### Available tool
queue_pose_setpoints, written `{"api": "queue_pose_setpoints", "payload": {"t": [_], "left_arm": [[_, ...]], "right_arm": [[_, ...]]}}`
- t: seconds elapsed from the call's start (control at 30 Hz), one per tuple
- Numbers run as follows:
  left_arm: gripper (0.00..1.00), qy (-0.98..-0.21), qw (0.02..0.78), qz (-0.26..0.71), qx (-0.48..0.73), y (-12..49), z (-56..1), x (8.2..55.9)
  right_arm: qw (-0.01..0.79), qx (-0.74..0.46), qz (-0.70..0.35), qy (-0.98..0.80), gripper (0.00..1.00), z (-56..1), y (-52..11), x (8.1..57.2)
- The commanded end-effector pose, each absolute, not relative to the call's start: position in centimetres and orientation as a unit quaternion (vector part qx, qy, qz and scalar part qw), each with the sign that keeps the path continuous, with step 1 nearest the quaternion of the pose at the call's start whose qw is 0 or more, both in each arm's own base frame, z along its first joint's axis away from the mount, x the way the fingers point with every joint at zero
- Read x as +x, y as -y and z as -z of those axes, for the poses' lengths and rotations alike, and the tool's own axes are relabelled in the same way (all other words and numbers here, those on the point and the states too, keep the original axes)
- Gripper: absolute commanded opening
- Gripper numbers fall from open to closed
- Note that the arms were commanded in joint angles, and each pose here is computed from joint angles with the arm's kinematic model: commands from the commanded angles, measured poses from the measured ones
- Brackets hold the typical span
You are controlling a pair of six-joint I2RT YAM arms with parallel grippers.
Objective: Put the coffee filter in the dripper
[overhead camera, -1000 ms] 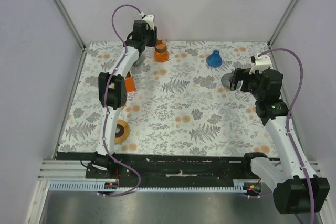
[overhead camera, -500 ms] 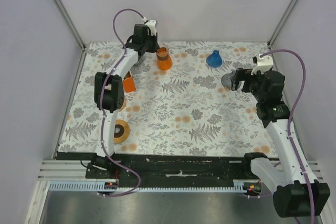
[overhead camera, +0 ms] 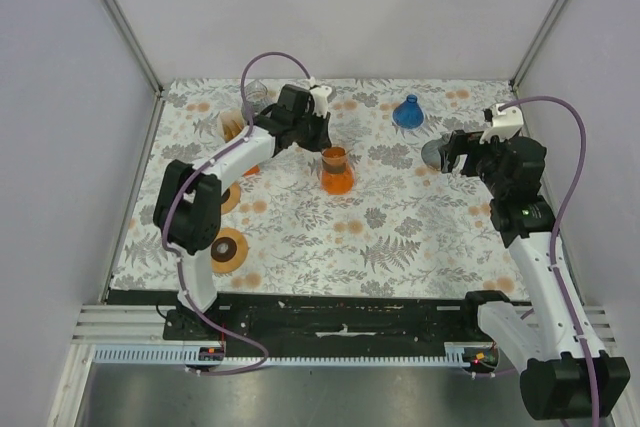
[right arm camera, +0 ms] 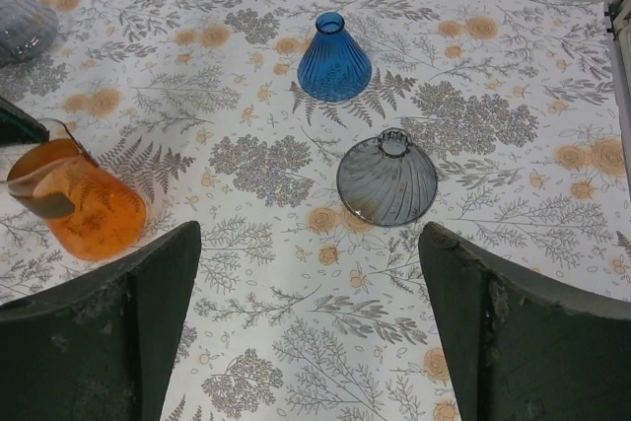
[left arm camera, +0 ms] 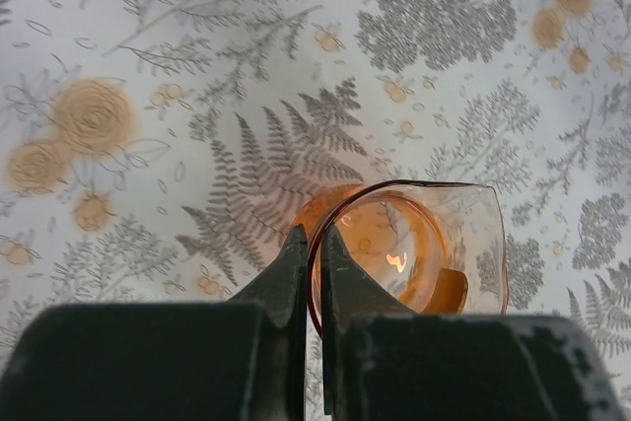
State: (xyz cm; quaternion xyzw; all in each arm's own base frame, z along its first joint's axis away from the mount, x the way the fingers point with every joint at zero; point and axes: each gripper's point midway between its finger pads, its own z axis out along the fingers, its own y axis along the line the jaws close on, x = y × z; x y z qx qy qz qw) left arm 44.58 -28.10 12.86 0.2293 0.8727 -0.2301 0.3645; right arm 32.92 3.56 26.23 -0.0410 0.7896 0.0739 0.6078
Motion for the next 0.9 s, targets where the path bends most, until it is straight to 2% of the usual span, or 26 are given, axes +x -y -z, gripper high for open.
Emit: {"api": "queue_pose_setpoints", "payload": {"t": [0.0, 0.23, 0.3, 0.57, 0.73, 0.87], "left_arm": [[0.02, -0.87, 0.36, 0.231, 0.247, 28.5, -13.2, 41.1], [0.04, -0.858, 0.354, 0.217, 0.302, 29.3, -13.2, 37.8], [0.13, -0.854, 0.355, 0.21, 0.317, 29.3, -13.4, 37.6], [0.38, -0.846, 0.349, 0.227, 0.334, 29.5, -15.2, 36.6], [0.58, -0.83, 0.363, 0.233, 0.353, 29.8, -20.0, 36.7], [0.67, -0.821, 0.365, 0.226, 0.376, 28.0, -24.3, 36.1]], "right_arm": [[0.629, -0.045, -0.09, -0.771, 0.98, -27.8, -4.2, 32.7], [0.632, -0.044, -0.096, -0.768, 0.98, -27.7, -4.3, 32.5], [0.632, -0.043, -0.098, -0.768, 0.98, -27.8, -4.4, 32.5], [0.635, -0.045, -0.096, -0.765, 0.98, -27.9, -4.3, 32.4], [0.635, -0.046, -0.1, -0.765, 0.98, -28.0, -4.5, 32.3], [0.638, -0.048, -0.099, -0.762, 0.98, -28.2, -4.5, 32.0]]}}
